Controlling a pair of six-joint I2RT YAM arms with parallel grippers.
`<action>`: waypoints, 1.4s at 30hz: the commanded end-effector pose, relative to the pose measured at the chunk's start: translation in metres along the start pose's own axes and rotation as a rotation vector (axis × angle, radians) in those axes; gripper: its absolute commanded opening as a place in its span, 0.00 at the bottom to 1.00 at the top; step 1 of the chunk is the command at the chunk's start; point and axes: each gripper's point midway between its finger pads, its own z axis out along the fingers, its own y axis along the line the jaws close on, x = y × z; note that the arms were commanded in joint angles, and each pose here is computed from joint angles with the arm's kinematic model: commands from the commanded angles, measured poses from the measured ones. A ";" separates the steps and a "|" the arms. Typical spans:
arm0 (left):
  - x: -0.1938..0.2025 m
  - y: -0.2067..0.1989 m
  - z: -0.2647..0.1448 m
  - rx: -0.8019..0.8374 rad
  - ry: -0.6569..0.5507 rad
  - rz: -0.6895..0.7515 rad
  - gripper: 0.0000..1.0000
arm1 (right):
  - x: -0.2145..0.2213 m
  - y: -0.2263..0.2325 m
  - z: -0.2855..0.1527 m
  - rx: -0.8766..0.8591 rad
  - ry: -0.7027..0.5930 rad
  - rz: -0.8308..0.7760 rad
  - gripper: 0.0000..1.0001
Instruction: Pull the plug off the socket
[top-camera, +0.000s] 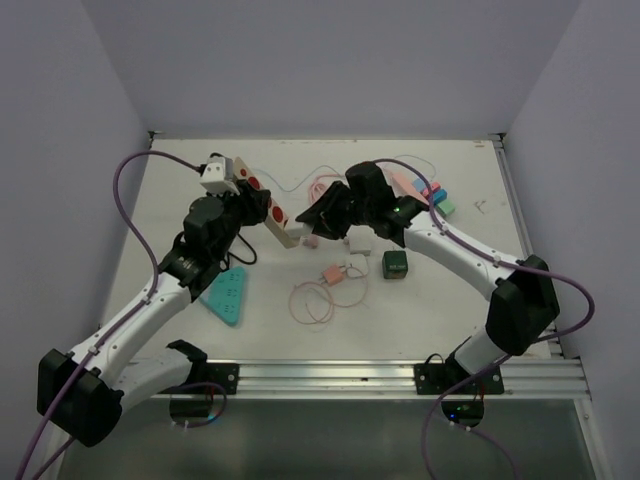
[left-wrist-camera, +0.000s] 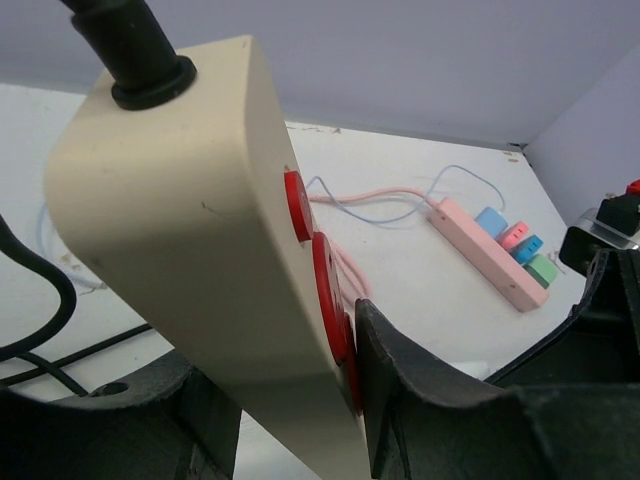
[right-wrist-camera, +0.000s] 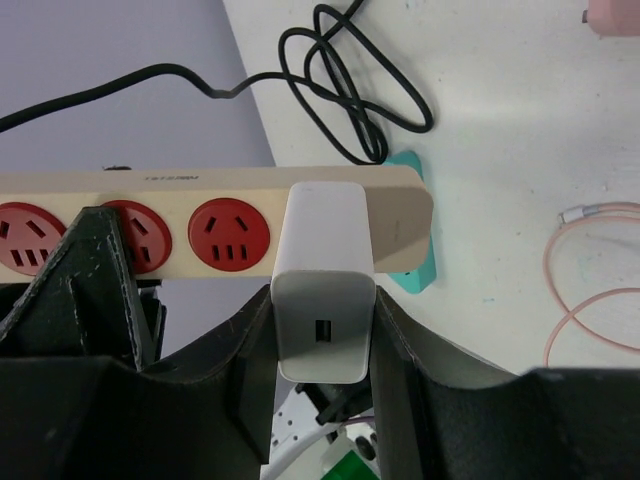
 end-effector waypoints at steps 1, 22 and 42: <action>-0.022 0.024 0.003 -0.156 -0.086 0.091 0.00 | -0.011 0.025 -0.008 0.037 -0.053 -0.047 0.00; -0.023 0.079 -0.001 -0.382 -0.047 0.015 0.00 | -0.047 -0.006 -0.053 -0.046 -0.153 -0.087 0.00; 0.007 0.070 0.019 -0.261 0.074 0.010 0.00 | 0.016 -0.180 -0.012 -0.033 0.053 -0.356 0.00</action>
